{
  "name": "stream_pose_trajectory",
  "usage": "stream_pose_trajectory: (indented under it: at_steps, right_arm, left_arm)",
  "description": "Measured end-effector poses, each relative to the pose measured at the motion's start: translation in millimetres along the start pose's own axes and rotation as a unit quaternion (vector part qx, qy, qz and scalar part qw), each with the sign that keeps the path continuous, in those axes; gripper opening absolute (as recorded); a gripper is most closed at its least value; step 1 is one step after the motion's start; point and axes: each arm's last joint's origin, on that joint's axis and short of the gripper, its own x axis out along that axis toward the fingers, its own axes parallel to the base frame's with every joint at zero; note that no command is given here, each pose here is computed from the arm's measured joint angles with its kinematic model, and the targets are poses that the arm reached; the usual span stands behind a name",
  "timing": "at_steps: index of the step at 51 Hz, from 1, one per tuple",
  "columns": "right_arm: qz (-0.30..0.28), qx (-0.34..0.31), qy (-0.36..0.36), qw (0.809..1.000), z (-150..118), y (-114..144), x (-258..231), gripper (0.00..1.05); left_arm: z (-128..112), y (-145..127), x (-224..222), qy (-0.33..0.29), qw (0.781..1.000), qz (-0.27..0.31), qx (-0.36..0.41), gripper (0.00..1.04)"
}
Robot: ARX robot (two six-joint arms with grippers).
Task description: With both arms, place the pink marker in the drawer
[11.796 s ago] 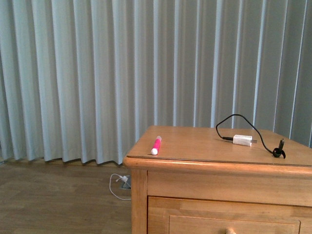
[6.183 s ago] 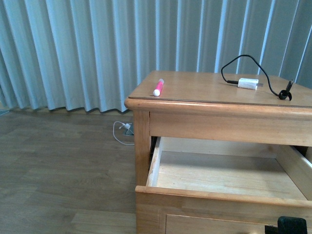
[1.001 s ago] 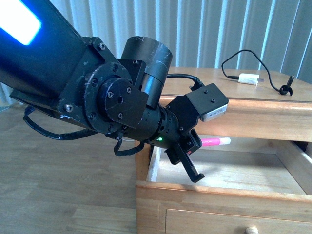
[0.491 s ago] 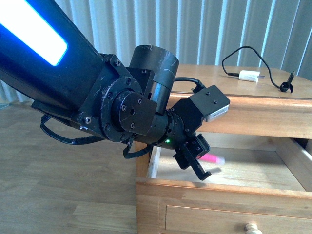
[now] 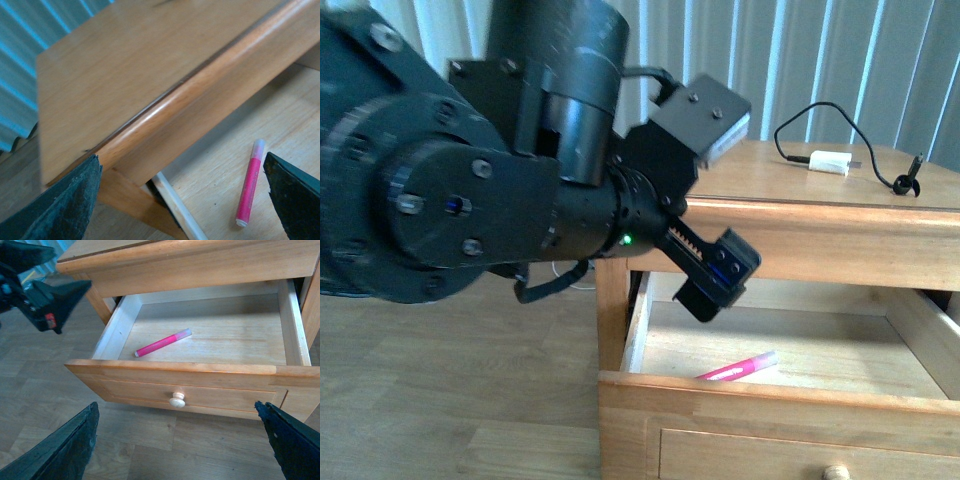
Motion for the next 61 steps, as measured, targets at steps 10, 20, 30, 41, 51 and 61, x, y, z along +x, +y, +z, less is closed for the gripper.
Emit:
stream_pose_trajectory:
  at_steps: [10,20,30,41,51,61]
  right_arm:
    - [0.0,0.0,0.0,1.0,0.0,0.0,0.1,0.96]
    - [0.0,0.0,0.0,1.0,0.0,0.0,0.1,0.96]
    - [0.0,0.0,0.0,1.0,0.0,0.0,0.0,0.96]
    - [0.0,0.0,0.0,1.0,0.0,0.0,0.1,0.96]
    - [0.0,0.0,0.0,1.0,0.0,0.0,0.0,0.96]
    - [0.0,0.0,0.0,1.0,0.0,0.0,0.0,0.96]
  left_arm:
    - [3.3,10.6,-51.5,-0.005,0.994,0.085,-0.064,0.99]
    - [3.6,18.0,-108.8,-0.019,0.975,0.174,-0.137,0.99]
    - [-6.8,16.9,-173.3,-0.019,0.948,0.241,-0.207,0.99]
    - [-39.8,-3.0,-248.0,0.019,0.912,0.312,-0.264,0.99]
    - [-44.6,-9.4,-266.6,-0.003,0.904,0.315,-0.288,0.99]
    - [-50.5,-8.8,-269.1,-0.03,0.924,0.265,-0.274,0.85]
